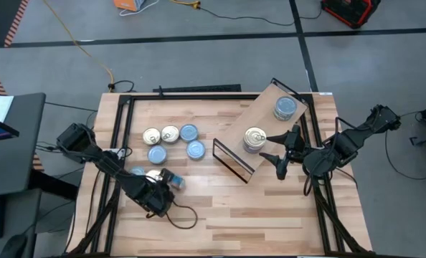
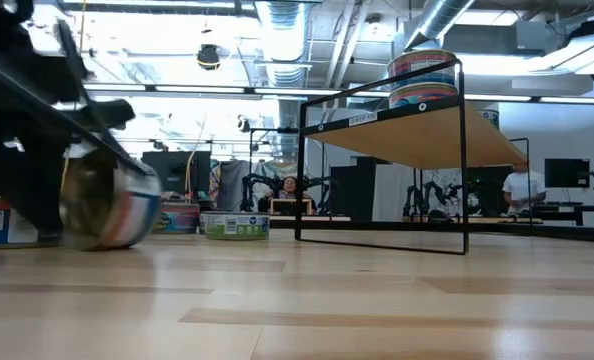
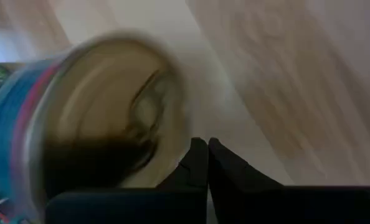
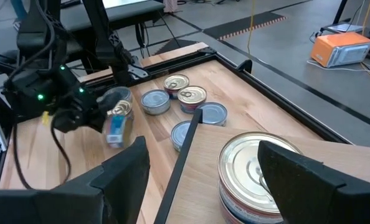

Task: Stack canned seafood by type on shelf
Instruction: Stack the blue and pink tuna can on the shelf

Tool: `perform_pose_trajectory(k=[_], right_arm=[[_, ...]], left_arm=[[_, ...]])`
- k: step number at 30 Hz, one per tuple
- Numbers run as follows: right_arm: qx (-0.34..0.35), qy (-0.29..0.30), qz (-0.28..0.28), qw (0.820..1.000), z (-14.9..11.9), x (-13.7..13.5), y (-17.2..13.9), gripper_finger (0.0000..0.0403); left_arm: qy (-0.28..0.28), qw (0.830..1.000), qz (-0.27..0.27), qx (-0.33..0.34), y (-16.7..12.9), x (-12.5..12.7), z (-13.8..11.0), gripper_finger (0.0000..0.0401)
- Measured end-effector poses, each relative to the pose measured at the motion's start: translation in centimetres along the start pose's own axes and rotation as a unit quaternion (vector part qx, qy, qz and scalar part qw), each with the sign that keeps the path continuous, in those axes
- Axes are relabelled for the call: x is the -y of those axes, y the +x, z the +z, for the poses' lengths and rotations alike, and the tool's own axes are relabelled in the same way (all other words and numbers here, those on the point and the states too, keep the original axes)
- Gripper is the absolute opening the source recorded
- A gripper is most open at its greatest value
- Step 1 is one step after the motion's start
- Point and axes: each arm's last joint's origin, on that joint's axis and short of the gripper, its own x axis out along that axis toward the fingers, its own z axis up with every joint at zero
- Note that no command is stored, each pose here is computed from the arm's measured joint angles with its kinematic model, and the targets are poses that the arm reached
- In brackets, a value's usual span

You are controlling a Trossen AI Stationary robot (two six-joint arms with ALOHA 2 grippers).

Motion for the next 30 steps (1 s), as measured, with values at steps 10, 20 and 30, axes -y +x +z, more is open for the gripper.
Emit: perform_pose_trajectory(k=[10, 20, 30], right_arm=[[0.000, 0.000, 0.000, 1.000, 0.0, 0.0, 0.0, 0.0324], [0.000, 0.006, 0.000, 1.000, 0.0, 0.0, 0.0, 0.0324], [-0.003, -0.004, -0.003, 1.000, -0.1, 0.1, 0.0, 0.0324]], left_arm=[[-0.029, 0.999, -0.029, 0.017, -1.2, -1.1, 1.6, 0.0001], [-0.258, 0.965, -0.007, 0.038, -5.1, -5.1, 4.9, 0.0014], [-0.407, 0.911, 0.024, 0.061, -5.5, -6.5, 5.4, 0.0192]])
